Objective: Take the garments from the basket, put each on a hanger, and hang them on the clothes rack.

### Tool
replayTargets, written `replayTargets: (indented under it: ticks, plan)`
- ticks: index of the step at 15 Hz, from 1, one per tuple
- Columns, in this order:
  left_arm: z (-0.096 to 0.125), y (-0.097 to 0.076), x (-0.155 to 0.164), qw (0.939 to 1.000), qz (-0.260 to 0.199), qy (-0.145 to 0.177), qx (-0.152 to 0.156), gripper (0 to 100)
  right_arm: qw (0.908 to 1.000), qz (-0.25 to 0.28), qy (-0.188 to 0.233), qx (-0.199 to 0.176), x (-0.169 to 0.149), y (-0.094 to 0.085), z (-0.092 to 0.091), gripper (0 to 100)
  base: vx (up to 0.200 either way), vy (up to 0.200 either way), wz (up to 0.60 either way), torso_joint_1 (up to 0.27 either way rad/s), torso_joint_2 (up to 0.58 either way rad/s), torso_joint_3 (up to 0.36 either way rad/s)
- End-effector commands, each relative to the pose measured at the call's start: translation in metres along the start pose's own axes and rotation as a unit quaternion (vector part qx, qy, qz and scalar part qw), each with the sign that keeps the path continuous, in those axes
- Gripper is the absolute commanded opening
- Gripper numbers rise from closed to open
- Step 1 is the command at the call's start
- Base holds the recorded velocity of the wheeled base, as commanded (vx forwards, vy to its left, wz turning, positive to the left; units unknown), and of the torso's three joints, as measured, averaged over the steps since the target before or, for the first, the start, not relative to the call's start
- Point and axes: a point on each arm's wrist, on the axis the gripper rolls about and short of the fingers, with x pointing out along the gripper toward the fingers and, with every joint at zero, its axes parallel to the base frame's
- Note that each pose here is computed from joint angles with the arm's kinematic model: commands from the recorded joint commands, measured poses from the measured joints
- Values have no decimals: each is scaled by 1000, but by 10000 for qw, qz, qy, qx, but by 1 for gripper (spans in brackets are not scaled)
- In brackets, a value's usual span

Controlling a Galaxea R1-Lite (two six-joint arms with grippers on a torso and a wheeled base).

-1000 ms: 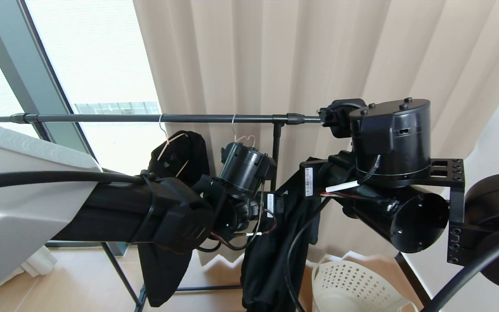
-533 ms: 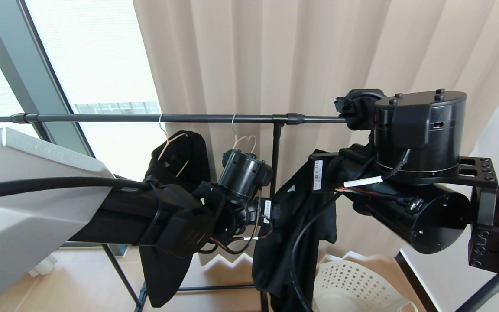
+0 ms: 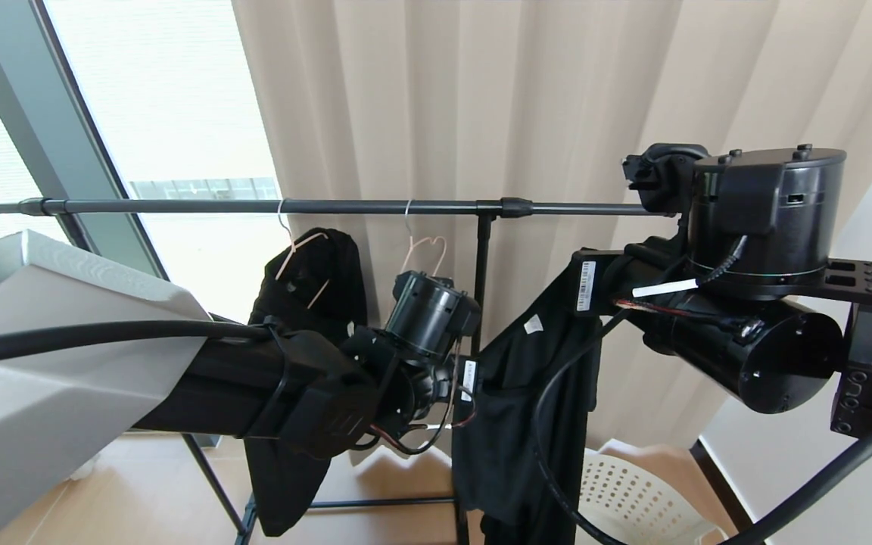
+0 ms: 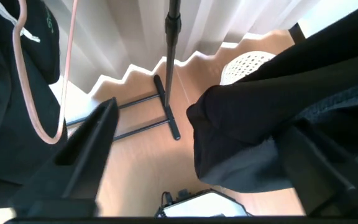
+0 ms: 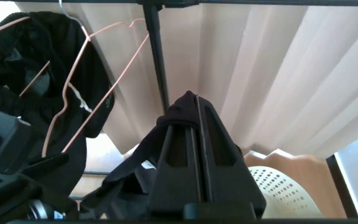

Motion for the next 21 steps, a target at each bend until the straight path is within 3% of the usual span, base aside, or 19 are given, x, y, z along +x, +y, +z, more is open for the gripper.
replayTargets:
  ticks: [1, 3, 5, 8, 11, 13, 17, 21]
  plan:
    - [3, -1, -11, 10000, -57, -78, -3, 0, 10000, -56, -13, 34, 3, -6, 2, 0, 0, 0, 0, 0, 0, 0]
    - [7, -1, -32, 9996, -166, -219, 9, 0, 9998, -211, -26, 26, 10, -15, 5, 0, 0, 0, 0, 0, 0, 0]
    - [15, 7, -57, 9988, -220, -422, 143, 0, 9987, -466, 42, -208, 18, -29, 3, 0, 0, 0, 0, 0, 0, 0]
    - [31, 24, -85, 9969, -208, -756, 40, 0, 9918, -563, 429, -1062, 14, -42, -21, 0, 0, 0, 0, 0, 0, 0]
    - [41, 30, -95, 9948, -211, -967, 260, 0, 9862, -281, 491, -1558, 2, -43, -23, 0, 0, 0, 0, 0, 0, 0]
    - [47, 30, -102, 9928, -380, -1084, 350, 0, 9834, 55, 585, -1714, -6, -44, -22, 0, 0, 0, 0, 0, 0, 0]
    - [46, 29, -100, 9929, -434, -1045, 361, 0, 9784, 72, 848, -1883, -8, -48, -36, 0, 0, 0, 0, 0, 0, 0]
    - [53, 27, -103, 9902, -675, -1139, 456, 0, 9815, 96, 667, -1790, -16, -51, -25, 0, 0, 0, 0, 0, 0, 0]
